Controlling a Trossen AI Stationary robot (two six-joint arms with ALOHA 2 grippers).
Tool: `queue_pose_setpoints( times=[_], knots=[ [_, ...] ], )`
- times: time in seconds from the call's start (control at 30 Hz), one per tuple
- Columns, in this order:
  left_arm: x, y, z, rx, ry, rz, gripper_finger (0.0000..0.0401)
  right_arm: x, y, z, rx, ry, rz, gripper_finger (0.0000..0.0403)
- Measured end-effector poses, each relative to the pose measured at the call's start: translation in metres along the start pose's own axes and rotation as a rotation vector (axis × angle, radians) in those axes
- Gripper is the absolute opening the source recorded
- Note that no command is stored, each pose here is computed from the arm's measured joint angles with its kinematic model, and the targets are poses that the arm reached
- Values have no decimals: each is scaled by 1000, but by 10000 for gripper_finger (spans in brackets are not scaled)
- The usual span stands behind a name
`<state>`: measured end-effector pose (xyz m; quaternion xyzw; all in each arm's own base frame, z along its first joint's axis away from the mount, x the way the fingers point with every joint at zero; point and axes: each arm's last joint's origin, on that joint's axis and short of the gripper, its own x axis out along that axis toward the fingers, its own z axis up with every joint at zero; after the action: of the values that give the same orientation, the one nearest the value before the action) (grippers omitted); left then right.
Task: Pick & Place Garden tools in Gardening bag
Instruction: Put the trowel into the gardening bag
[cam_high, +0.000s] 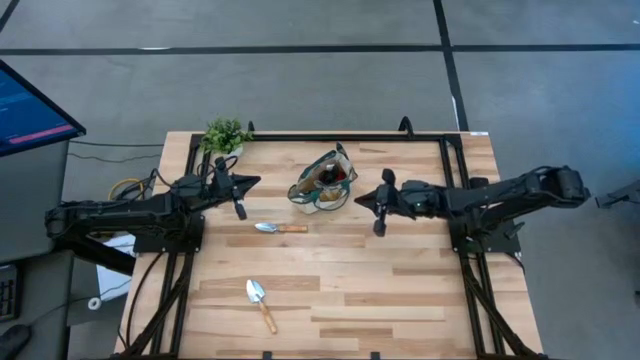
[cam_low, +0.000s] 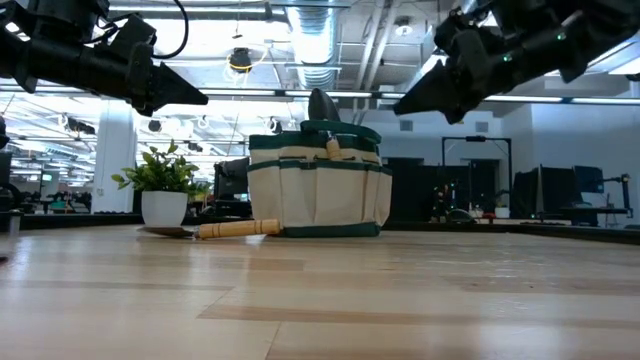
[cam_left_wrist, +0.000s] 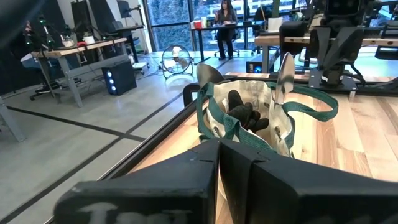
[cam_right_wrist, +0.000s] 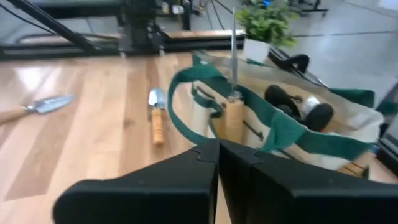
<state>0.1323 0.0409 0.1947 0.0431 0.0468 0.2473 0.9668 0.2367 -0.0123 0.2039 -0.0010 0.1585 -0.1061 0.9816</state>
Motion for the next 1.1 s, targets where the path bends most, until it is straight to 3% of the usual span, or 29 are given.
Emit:
queue_pose_setpoints(
  times=[0.7, 1.1],
  knots=[
    [0, 0, 0, -1, 0, -10, 2, 2, -17, -5, 25, 15, 116, 0],
    [-3, -14, 1, -130, -8, -452, 2, 2, -17, -5, 24, 15, 116, 0]
  ],
)
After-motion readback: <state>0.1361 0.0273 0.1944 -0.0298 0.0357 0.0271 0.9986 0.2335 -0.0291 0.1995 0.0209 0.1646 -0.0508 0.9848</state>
